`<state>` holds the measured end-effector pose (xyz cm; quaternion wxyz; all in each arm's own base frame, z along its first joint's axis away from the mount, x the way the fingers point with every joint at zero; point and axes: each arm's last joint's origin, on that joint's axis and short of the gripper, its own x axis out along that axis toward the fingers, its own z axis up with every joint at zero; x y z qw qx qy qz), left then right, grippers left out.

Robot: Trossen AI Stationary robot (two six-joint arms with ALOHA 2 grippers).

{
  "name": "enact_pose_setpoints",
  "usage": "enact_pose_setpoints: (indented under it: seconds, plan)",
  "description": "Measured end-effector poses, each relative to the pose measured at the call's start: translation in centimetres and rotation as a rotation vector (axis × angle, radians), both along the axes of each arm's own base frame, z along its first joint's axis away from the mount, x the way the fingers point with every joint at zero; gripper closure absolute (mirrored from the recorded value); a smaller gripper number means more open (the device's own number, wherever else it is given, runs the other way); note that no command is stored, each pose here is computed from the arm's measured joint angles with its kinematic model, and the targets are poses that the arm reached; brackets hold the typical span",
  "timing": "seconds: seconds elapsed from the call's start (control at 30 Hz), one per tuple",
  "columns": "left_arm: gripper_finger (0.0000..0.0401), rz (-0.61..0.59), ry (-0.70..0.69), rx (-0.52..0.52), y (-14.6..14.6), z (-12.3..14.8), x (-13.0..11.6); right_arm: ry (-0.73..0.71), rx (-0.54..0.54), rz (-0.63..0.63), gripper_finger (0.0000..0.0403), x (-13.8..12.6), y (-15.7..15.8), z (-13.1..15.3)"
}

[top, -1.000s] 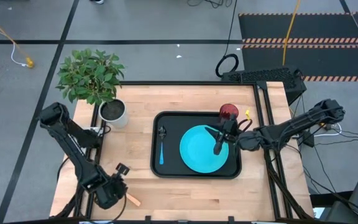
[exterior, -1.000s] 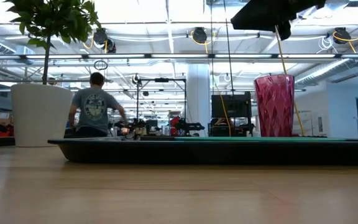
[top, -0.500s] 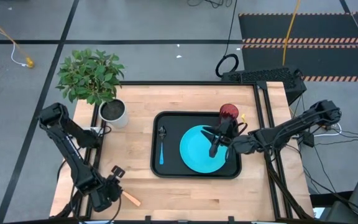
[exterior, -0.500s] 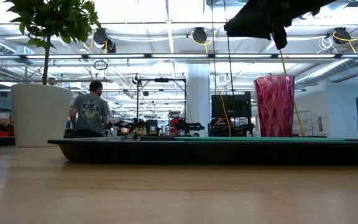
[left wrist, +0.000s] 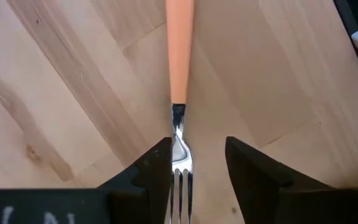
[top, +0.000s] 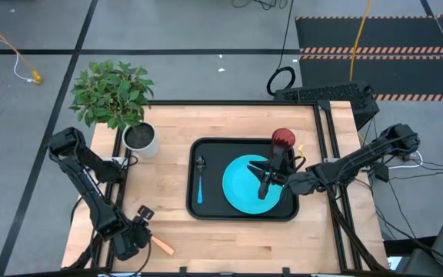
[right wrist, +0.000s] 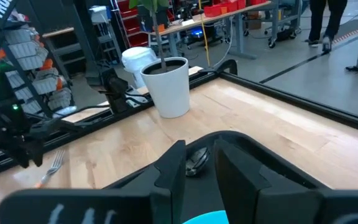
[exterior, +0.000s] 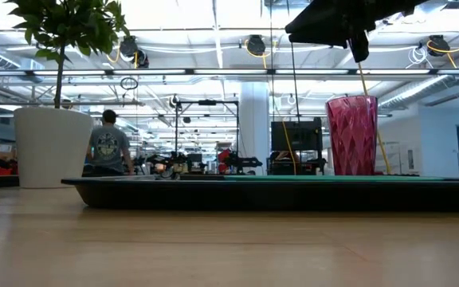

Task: Pick and place plate/cup/fork/spoon on tray
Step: Put the brown fork on the black serving tray to the right of the blue spoon

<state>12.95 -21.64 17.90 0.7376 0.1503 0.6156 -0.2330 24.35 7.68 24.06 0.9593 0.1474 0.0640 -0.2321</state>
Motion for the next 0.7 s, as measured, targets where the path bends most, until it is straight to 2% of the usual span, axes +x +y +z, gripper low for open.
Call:
enact_pose_setpoints:
  seconds: [0.3, 0.47, 0.7]
  plan:
    - [0.0277, -0.008, 0.03, 0.037, -0.3, -1.1, 0.2, 0.002, -0.002, 0.001, 0.0326, 0.0, 0.0, 0.0]
    - [0.0272, -0.016, 0.054, 0.081, -0.6, -2.3, 0.3, 0.002, -0.002, 0.002, 0.0326, 0.0, 0.0, 0.0]
    - [0.0257, -0.021, 0.047, 0.092, -0.3, -2.6, 1.0, 0.002, -0.002, 0.002, 0.0326, 0.0, 0.0, 0.0]
